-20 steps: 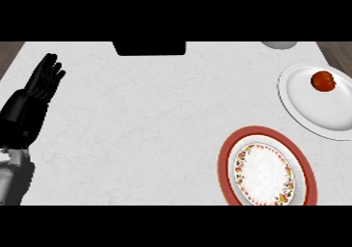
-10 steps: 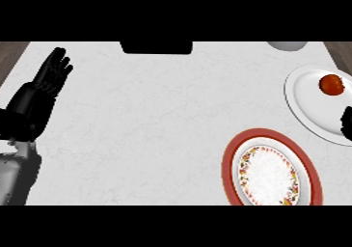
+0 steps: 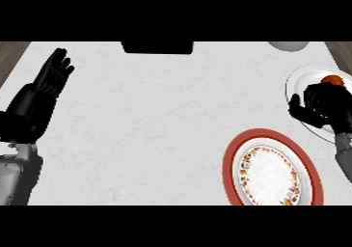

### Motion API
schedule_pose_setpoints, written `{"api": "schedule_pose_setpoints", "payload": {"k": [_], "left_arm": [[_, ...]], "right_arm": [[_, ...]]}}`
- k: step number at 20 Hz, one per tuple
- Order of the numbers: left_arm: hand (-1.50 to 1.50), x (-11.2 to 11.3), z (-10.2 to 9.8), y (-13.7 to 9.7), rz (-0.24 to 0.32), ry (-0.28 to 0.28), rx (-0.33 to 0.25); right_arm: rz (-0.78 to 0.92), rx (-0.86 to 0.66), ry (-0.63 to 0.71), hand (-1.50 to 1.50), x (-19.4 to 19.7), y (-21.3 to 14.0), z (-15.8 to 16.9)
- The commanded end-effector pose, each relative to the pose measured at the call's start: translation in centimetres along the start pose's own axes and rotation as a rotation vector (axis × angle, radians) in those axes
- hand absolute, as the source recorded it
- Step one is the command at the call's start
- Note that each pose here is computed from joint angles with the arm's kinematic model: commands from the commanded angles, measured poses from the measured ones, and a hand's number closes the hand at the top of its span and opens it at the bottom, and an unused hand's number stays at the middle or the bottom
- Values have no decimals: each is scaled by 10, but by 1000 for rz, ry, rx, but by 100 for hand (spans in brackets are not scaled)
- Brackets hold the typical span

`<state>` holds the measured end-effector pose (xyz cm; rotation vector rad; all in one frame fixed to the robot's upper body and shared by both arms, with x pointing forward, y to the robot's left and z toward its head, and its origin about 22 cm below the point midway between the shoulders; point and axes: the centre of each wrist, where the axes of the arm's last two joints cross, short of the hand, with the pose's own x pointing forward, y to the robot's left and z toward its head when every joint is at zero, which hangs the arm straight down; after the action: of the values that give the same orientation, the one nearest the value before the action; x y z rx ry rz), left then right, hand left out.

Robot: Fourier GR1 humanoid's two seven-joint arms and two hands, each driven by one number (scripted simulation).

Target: Pick the tomato from the plate and place it in the plate

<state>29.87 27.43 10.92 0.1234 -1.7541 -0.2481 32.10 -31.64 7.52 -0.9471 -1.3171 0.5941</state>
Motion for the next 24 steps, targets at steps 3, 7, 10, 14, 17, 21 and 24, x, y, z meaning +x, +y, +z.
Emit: {"api": "schedule_pose_setpoints", "payload": {"k": [3,7,10,14,17,21,24], "left_arm": [[0,-9,4,-3,0,-3,11],[0,-19,7,-1,7,8,1],[0,-3,3,-4,-8,-1,1],[0,-7,2,3,-4,-8,21],[0,-11,6,4,-19,17,-1],[0,-10,0,1,10,9,23],[0,-5,13,-9,-17,7,27]], "right_arm": [[-92,42,97,-150,1,46,-27],[-185,76,48,-150,6,63,-44],[-288,37,7,-150,26,75,-50],[-420,-111,-31,-150,14,53,-54],[-533,-146,-13,-150,-1,56,-43],[-642,-164,-33,-150,-32,13,-38],[-690,-228,22,-150,-50,-16,-31]]}}
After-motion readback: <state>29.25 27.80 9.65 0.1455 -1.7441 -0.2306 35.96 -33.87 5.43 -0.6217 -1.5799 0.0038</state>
